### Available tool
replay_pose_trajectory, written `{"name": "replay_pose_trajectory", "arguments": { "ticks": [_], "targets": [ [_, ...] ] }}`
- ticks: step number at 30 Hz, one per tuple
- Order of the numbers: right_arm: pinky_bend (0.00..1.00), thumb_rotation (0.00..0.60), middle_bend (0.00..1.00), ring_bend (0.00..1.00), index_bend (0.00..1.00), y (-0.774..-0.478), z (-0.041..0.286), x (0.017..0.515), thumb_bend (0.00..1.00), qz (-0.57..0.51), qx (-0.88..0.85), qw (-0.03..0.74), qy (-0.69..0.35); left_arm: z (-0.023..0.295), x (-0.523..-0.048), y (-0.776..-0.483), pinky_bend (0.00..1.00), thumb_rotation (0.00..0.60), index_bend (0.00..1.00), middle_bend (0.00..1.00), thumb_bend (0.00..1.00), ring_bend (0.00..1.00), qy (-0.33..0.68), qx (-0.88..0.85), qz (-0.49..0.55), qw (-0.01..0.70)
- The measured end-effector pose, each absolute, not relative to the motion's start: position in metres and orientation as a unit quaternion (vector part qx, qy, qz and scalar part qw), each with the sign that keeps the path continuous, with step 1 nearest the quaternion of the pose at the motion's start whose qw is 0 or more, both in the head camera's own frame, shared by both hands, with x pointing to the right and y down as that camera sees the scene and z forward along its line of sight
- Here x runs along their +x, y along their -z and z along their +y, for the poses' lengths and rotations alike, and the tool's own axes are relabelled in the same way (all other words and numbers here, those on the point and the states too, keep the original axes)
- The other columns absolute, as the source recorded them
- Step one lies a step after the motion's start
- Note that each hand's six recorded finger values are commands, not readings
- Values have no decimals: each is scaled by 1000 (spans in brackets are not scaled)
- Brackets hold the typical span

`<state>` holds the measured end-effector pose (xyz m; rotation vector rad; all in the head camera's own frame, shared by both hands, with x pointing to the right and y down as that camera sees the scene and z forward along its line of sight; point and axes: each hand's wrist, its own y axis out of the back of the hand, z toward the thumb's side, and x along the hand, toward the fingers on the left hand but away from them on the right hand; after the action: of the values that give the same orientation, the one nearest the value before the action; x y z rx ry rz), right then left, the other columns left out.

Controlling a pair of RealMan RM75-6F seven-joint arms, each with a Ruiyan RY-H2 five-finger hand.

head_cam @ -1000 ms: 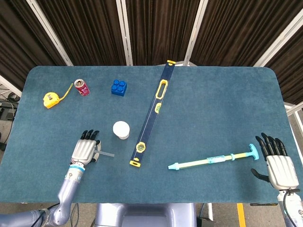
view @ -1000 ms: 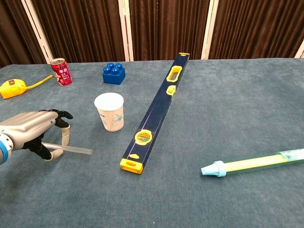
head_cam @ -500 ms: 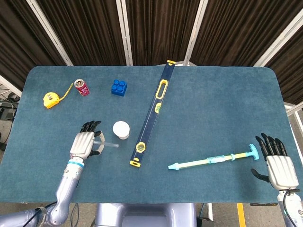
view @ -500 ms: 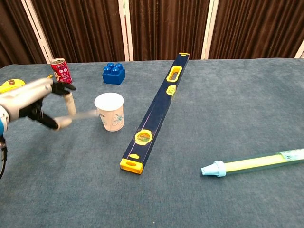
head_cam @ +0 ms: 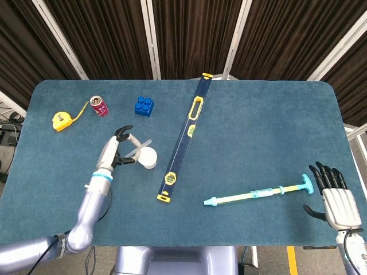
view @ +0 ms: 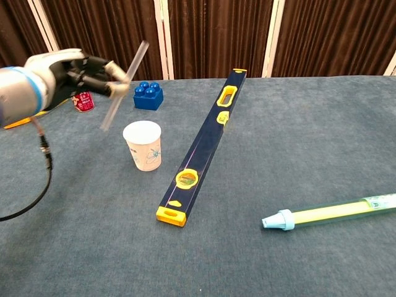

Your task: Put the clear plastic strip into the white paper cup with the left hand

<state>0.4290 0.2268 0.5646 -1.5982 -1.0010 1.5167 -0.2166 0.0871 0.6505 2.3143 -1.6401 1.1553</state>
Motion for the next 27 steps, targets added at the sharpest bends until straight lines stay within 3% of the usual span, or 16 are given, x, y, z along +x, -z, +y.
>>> {"name": "replay_pose_trajectory", "arguments": {
  "ticks": [5, 21, 27],
  "targets": [
    [0, 600, 0, 0, 44, -565, 227, 429, 152, -387, -620, 351, -585, 80, -198, -654, 32, 600, 571, 94, 418, 0, -342, 761, -543, 91],
    [0, 600, 0, 0, 44, -565, 228, 429, 153, -385, -622, 349, -586, 91, -188, -676, 30, 600, 566, 90, 418, 0, -312, 768, -544, 131],
    [0, 600, 0, 0, 44, -565, 228, 429, 152, -385, -622, 348, -586, 99, -190, -689, 6, 600, 472, 28, 414, 0, -311, 774, -535, 135]
  ]
}}
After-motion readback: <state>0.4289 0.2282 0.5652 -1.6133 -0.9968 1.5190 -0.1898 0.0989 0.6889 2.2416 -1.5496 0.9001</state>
